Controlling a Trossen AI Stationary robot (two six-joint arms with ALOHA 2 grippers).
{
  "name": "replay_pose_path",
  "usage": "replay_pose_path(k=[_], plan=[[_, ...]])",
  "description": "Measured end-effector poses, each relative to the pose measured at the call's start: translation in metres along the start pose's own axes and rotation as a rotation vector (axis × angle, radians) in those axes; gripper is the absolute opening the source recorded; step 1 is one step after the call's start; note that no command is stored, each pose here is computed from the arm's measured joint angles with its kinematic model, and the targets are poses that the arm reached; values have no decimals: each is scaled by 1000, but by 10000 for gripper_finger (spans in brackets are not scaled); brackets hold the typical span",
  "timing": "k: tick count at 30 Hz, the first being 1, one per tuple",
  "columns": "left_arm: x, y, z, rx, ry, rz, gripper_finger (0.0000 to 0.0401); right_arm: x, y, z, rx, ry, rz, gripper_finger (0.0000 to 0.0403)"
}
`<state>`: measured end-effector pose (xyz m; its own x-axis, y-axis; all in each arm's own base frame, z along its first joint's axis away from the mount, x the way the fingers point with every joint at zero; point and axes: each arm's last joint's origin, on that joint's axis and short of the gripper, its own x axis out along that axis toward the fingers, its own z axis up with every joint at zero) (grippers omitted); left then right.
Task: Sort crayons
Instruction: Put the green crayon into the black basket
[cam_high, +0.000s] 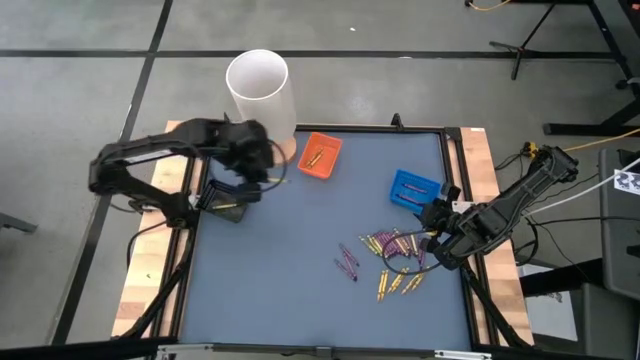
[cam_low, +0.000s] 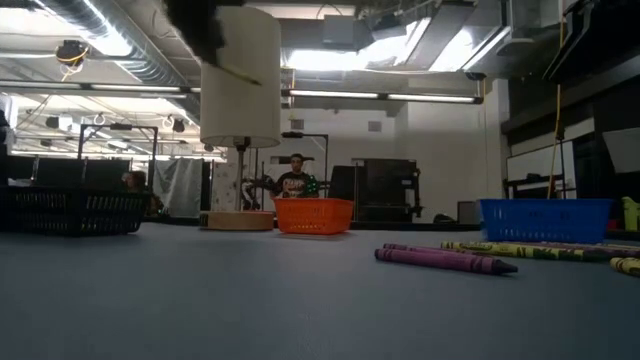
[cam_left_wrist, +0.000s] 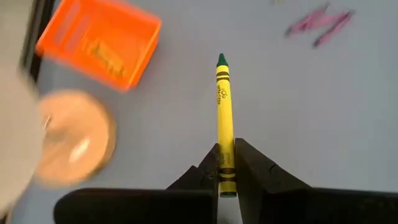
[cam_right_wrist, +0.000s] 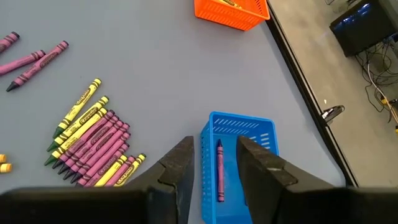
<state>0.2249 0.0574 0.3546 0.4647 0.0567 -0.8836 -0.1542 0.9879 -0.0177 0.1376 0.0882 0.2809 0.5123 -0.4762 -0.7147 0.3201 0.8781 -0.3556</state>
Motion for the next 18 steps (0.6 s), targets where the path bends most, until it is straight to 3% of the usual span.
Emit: replay_pose_path(k=[6, 18], plan=[[-8, -7, -42, -9, 14, 31, 15, 0, 0, 0, 4, -3, 3, 119], [17, -3, -137, -106, 104, 61, 15, 0, 2, 2, 20, -14, 16, 119]])
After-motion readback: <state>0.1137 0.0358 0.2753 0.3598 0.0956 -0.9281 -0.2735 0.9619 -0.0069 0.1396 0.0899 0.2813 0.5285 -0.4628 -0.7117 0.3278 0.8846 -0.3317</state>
